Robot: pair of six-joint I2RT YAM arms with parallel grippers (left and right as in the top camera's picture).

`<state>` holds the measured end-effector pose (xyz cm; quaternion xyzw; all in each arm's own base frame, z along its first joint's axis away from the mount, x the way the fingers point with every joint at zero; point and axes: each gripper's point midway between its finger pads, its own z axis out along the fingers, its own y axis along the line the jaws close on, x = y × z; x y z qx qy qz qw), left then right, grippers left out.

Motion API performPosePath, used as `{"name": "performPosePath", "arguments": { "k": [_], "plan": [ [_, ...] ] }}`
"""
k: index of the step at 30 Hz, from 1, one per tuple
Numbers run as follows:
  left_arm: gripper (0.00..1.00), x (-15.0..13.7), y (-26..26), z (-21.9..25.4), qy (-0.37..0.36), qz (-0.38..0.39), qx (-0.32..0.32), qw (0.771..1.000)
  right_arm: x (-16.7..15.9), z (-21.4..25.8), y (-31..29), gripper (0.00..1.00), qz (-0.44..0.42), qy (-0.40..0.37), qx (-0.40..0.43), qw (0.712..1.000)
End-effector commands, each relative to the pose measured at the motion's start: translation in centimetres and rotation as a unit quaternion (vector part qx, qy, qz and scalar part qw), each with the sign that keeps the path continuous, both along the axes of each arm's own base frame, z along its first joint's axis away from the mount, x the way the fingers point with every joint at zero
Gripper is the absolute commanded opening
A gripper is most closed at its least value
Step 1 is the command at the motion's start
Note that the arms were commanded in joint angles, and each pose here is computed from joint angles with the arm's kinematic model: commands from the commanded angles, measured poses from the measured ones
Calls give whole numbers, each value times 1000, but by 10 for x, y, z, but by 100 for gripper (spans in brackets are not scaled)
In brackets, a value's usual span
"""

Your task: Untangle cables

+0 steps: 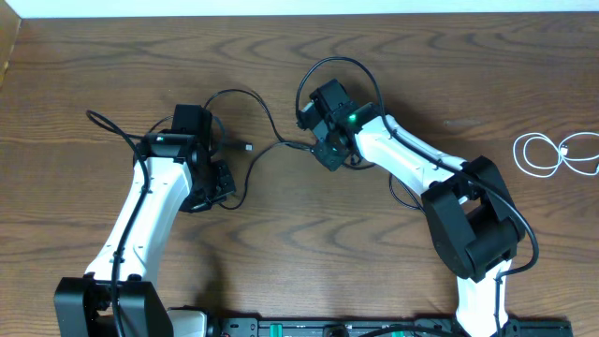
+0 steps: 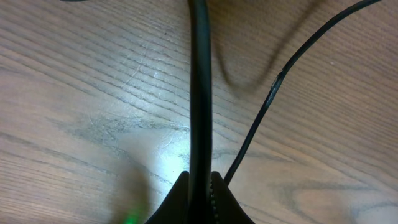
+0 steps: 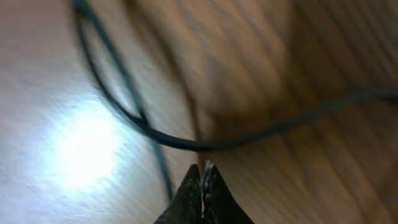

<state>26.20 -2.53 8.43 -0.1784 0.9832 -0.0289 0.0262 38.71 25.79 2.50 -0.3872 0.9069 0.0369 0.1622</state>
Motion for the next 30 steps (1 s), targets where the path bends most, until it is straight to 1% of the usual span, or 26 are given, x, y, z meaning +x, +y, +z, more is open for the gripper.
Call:
{"name": "performPosePath", "arguments": {
  "k": [1,2,3,5,6,8,11,13,15,16,19,20,22,25,27,29,30],
  "plan": [
    [8,-4,2,-5,9,-7,8,1000,17,25,-18,13,-40,-42,-17,998],
    [8,-4,2,-5,9,-7,8,1000,14,27,-16,29,-46,-34,-4,998],
    [8,-4,2,-5,9,-7,8,1000,8,27,-11,38,-46,-15,15,999],
    [8,-4,2,-5,9,-7,8,1000,-8,24,0,48,-30,26,46,998],
    [8,-4,2,-5,9,-7,8,1000,-17,21,6,52,-22,51,62,997],
    [8,-4,2,-5,9,-7,8,1000,-33,18,14,57,-10,90,84,992],
    [8,-4,2,-5,9,-7,8,1000,-47,16,17,61,-2,117,88,989],
    [8,-4,2,-5,9,-7,8,1000,-53,15,17,65,1,126,81,989],
    [8,-4,2,-5,9,-7,8,1000,-59,14,17,66,3,134,75,988],
    [8,-4,2,-5,9,-7,8,1000,-60,12,15,63,2,136,71,988],
    [8,-4,2,-5,9,-7,8,1000,-60,9,8,43,-4,134,55,989],
    [8,-4,2,-5,9,-7,8,1000,-59,8,5,38,-7,131,49,990],
    [8,-4,2,-5,9,-7,8,1000,-53,6,-4,32,-17,118,26,993],
    [9,-4,2,-5,9,-7,8,1000,-49,5,-10,31,-32,110,15,993],
    [8,-4,2,-5,9,-7,8,1000,-45,5,-12,35,-61,108,17,992],
    [8,-4,2,-5,9,-7,8,1000,-36,7,-11,40,-122,107,38,986],
    [8,-4,2,-5,9,-7,8,1000,-29,8,-11,41,-167,106,56,979]
  ]
}}
